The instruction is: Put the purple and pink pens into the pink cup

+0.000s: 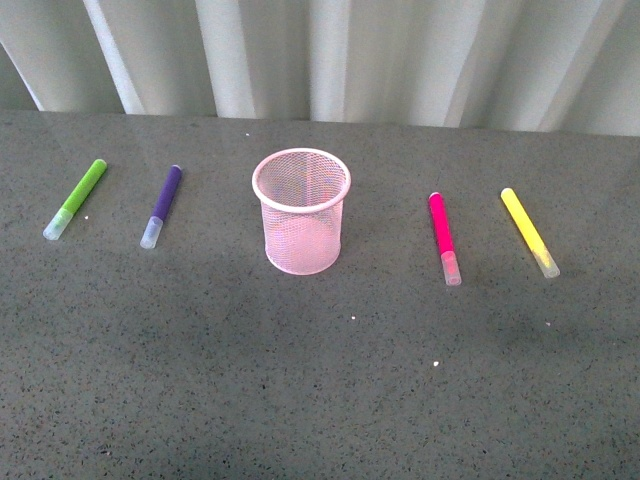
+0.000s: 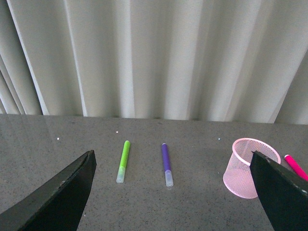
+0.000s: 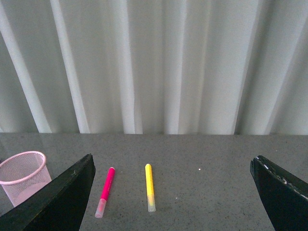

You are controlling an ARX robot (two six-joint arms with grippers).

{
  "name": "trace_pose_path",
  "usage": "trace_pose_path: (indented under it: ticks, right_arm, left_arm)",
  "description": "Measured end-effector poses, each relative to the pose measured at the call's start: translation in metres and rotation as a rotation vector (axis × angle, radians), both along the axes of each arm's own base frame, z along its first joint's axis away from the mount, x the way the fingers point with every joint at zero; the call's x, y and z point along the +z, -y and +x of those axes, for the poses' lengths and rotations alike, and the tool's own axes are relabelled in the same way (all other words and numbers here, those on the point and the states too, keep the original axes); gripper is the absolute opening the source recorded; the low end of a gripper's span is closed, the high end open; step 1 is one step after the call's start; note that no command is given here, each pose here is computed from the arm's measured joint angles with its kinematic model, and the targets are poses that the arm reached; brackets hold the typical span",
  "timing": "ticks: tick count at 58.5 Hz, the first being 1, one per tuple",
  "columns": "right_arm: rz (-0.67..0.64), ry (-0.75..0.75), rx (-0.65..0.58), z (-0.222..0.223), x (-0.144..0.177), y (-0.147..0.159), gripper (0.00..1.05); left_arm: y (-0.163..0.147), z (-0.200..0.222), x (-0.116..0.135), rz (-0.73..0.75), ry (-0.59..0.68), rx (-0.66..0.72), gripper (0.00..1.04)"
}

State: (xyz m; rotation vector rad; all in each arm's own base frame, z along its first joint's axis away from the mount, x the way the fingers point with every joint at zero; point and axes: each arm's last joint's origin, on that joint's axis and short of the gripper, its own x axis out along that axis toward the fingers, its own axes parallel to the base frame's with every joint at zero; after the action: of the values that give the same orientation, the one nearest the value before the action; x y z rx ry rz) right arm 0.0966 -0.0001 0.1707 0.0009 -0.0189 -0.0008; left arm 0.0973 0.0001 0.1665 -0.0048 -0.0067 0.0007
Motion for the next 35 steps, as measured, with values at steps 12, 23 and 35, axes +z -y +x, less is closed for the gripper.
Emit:
trace_pose_path:
  ticks: [12,23,35]
  right_arm:
    - [0.000,0.000,0.000,0.0000,0.0000,0.0000,0.98]
    - [0.000,0.000,0.000,0.0000,0.0000,0.0000,0.98]
    - [0.000,0.000,0.000,0.0000,0.0000,0.0000,0.98]
  left_arm:
    - [0.0000,0.0000,0.0000,0.000,0.000,0.000,0.98]
    - [0.0000,0.0000,0.0000,0.000,0.000,0.000,0.98]
    - [0.0000,0.0000,0.0000,0.000,0.000,0.000,0.98]
